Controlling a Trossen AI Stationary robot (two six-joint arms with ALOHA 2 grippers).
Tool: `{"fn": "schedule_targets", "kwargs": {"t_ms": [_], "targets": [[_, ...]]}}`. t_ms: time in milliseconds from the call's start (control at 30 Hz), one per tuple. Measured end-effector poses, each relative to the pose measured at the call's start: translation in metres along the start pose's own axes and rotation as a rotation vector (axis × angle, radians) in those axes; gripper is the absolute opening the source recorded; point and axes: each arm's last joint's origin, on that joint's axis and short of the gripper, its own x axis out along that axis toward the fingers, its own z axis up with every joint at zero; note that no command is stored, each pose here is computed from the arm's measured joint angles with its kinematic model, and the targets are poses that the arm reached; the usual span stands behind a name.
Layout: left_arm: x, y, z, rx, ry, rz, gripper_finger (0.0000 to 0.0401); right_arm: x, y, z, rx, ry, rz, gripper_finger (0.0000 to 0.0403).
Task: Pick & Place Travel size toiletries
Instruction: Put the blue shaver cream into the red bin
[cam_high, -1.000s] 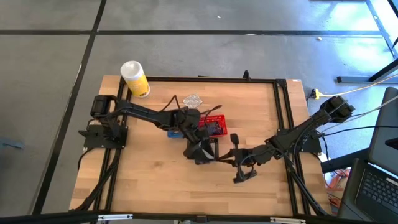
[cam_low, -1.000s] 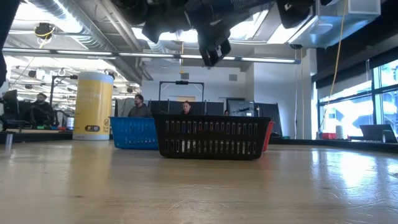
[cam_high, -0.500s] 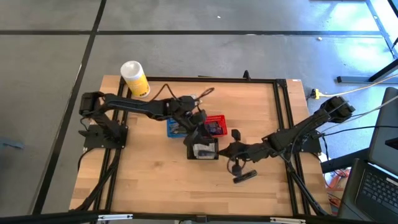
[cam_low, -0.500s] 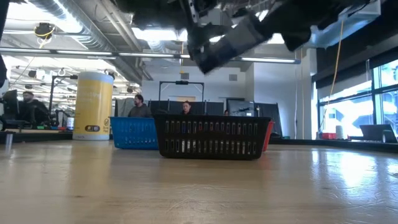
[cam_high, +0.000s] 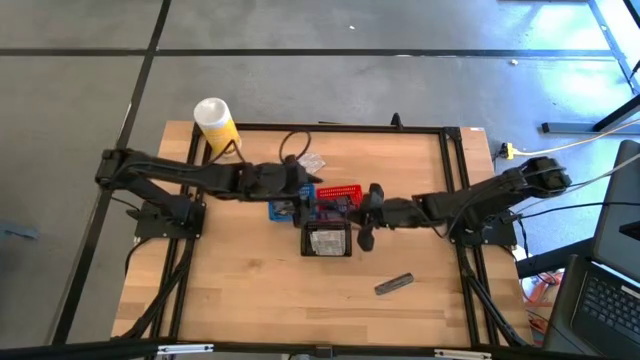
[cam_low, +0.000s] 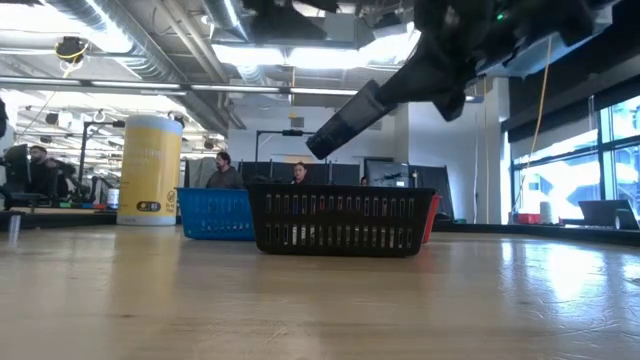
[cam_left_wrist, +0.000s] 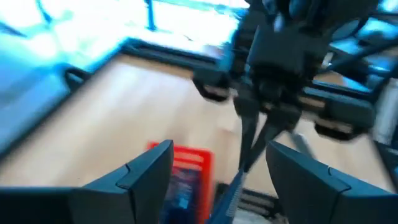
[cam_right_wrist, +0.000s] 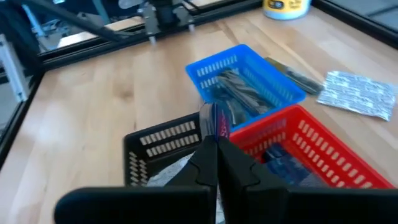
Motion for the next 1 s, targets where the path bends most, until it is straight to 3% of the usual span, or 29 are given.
{"fn": "schedule_targets", "kwargs": {"t_ms": [200, 333, 767, 1000], "targets": [[-0.02, -0.022, -0.003, 0.097, -0.078, 0.249, 0.0253, 0.006, -0.021, 0.005, 0.069, 0.023, -0.035, 0.0], [-0.026, -0.034, -0.008, 0.128, -0.09, 0.327, 0.0253, 0.008, -0.031, 0.006, 0.091, 0.043, -0.067, 0.0], [-0.043, -0.068, -0.021, 0.143, -0.126, 0.306, 0.0253, 0.013, -0.052, 0.009, 0.147, 0.054, -0.138, 0.0], [-0.048, -0.078, -0.025, 0.158, -0.123, 0.262, 0.0253, 0.031, -0.058, -0.006, 0.169, 0.123, -0.17, 0.0]]}}
